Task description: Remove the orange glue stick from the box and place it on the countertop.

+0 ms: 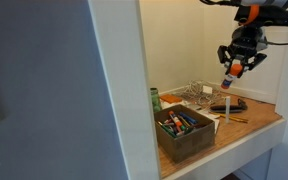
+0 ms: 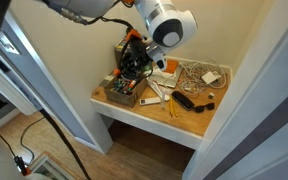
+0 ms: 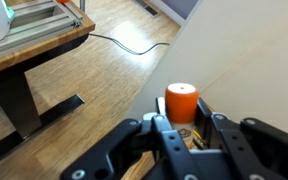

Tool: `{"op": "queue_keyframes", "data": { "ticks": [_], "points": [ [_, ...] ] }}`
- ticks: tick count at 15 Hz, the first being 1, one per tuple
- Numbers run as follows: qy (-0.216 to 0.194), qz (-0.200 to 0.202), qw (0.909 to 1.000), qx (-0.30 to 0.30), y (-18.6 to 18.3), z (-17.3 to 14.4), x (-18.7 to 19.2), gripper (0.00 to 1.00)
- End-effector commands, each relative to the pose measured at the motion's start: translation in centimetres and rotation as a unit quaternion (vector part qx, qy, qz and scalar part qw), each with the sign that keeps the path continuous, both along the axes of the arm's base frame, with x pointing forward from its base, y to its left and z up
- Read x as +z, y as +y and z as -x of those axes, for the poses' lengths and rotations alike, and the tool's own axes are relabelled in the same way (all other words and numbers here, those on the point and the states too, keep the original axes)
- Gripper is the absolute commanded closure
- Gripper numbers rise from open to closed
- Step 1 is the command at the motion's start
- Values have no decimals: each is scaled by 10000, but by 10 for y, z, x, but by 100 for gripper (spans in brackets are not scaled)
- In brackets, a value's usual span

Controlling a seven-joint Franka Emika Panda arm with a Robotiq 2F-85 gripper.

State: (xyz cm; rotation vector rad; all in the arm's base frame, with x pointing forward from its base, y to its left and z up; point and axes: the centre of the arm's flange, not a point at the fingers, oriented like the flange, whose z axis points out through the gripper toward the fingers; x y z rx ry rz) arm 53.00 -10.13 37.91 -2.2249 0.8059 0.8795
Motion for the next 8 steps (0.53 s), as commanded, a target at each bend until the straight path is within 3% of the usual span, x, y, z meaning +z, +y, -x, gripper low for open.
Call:
{"op": "queue_keyframes", "data": {
  "ticks": [1,4,8],
  "points": [
    [575,-509,9950,-634,-36,-10,-22,92],
    [918,-865,9842,-1241,-47,-13,-57,92],
    [1412,-1380,9616,-1909,-48,-19,-105,92]
  ]
}}
